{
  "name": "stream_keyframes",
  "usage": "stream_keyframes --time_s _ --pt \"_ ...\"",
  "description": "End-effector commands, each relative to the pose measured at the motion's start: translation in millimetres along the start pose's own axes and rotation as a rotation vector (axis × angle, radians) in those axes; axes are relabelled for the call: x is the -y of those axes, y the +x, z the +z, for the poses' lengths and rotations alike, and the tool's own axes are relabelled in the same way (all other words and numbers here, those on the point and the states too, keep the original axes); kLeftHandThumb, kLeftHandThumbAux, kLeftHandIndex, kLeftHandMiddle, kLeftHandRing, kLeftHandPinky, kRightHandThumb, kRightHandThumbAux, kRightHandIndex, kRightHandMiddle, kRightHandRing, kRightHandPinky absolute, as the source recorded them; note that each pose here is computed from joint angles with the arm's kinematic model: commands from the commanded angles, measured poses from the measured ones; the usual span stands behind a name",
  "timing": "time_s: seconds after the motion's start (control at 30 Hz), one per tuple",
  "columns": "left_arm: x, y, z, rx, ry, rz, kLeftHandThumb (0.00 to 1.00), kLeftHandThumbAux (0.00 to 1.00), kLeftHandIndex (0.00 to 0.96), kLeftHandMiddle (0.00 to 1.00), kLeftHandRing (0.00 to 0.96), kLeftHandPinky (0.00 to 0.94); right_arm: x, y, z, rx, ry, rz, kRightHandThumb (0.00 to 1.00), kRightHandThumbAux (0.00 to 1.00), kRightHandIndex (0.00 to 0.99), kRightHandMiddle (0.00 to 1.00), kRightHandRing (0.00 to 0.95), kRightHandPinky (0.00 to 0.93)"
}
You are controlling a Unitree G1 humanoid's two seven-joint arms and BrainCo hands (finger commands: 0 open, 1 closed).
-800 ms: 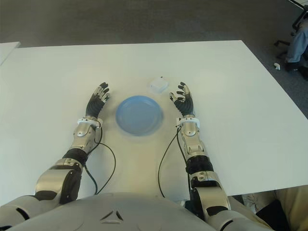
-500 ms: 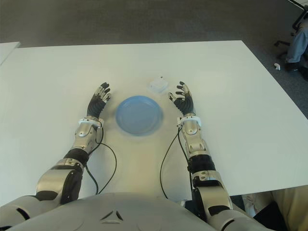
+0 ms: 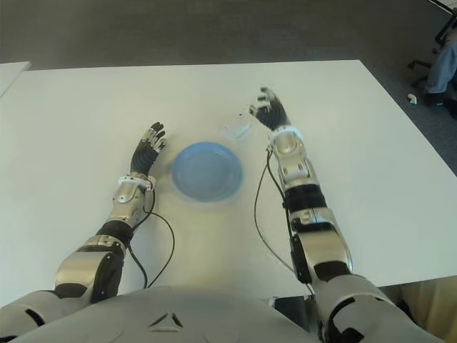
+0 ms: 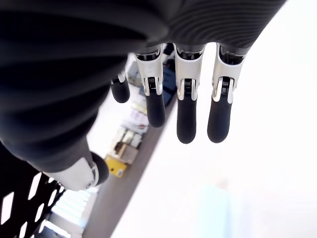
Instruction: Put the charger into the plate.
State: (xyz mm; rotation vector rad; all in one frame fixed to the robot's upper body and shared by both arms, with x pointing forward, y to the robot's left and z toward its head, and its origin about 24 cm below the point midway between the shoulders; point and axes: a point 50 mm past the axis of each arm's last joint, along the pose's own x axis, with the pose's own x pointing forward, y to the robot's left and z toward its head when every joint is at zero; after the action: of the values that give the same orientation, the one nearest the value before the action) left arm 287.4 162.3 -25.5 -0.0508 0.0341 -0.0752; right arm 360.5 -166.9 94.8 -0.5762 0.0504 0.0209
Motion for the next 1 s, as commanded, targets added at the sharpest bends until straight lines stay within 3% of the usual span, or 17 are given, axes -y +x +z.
stream_keyframes --time_s 0.03,0.3,0.43,0.73,1.0 --pt "2.4 -8.5 -12 -0.061 -0.011 0.001 0.0 0.629 0.0 0.0 0.0 0.0 -10.6 2.5 -3 0.0 -0.061 0.018 0.523 0.618 0.048 0.198 0.262 0.328" --pt "6.0 -8.9 -13 -0.065 -0.015 -0.004 0.0 0.635 0.0 0.0 0.0 0.002 -27.4 13.5 -1 0.145 -0.303 -0.021 0.455 0.554 0.014 0.096 0.121 0.137" --pt "8.1 -9.4 -13 -0.064 -0.014 -0.007 0.0 0.635 0.0 0.0 0.0 0.0 -33.3 19.5 -2 0.176 -0.452 -0.01 0.392 0.448 0.002 0.02 0.025 0.028" --pt "14.1 -11.6 -13 -0.049 -0.009 -0.012 0.0 0.63 0.0 0.0 0.0 0.0 -39.3 30.2 3 0.132 -0.615 0.018 0.369 0.24 0.0 0.0 0.0 0.0" --pt "17.6 -13.4 -12 -0.033 -0.004 -0.007 0.0 0.623 0.0 0.0 0.0 0.0 -56.6 28.8 0 0.089 -0.721 0.064 0.418 0.156 0.0 0.0 0.0 0.0"
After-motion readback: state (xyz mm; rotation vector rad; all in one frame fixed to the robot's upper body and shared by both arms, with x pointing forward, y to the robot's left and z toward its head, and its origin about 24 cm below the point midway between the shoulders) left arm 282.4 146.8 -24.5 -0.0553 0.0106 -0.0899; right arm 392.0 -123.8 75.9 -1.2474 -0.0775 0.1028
